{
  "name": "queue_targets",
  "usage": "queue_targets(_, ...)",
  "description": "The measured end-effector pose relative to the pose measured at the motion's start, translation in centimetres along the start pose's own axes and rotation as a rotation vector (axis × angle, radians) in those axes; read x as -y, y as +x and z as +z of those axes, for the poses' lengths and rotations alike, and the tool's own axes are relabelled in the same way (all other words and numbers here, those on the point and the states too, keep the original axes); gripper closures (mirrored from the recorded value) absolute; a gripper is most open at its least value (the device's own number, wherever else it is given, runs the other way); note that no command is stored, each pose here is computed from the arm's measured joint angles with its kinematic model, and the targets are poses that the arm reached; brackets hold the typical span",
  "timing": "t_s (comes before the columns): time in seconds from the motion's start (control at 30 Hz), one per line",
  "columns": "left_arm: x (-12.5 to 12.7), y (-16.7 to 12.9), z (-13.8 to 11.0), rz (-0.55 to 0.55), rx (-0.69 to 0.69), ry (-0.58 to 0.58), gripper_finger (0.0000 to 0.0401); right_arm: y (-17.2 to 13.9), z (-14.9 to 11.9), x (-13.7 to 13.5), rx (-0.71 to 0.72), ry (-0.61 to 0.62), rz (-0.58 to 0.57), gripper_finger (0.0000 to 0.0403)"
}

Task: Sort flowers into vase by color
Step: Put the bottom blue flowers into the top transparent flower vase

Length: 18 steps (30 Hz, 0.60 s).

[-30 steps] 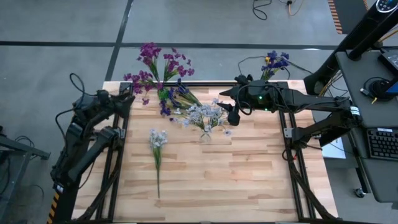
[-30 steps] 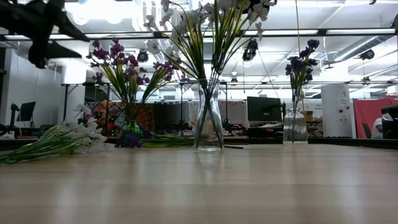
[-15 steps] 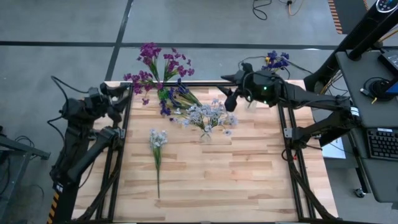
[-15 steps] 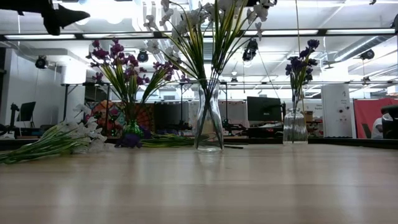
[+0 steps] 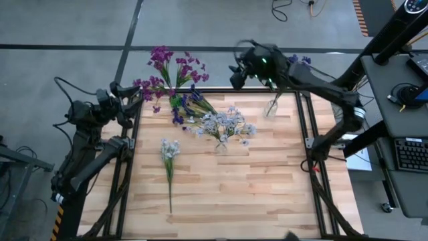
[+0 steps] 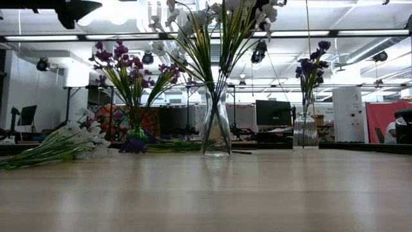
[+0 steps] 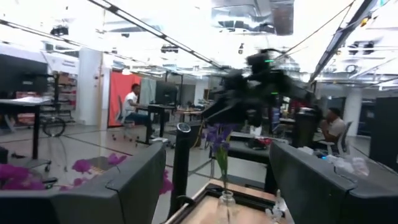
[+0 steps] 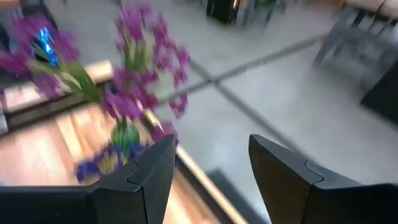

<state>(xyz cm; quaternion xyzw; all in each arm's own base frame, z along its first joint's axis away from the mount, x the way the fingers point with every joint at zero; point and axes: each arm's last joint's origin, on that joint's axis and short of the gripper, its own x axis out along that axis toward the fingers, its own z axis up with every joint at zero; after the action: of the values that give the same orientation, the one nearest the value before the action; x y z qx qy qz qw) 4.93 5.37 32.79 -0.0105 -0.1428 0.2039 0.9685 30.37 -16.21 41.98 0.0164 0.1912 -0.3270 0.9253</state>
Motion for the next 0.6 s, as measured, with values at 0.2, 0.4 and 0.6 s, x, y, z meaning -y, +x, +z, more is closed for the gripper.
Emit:
queue_targets(0.2,-0.1,0.3,-0.3,-0.024,-0.029,-0.042,0.0131,4.6,-0.8,2.2,-0.245,-0.012,0.040,0.0204)
queue_targets(0.4,-0.2,0.4,-0.5,-0.019,-0.043,-0.048,0.0131,7.0,-3.1,2.5,-0.482,-0.099,0.076,0.0204)
queue_targets(0.6,-0.2,0.4,-0.5,-0.019,-0.042,-0.033,0.0131,7.1,-5.0,2.1,-0.565,-0.126,0.170,0.0204)
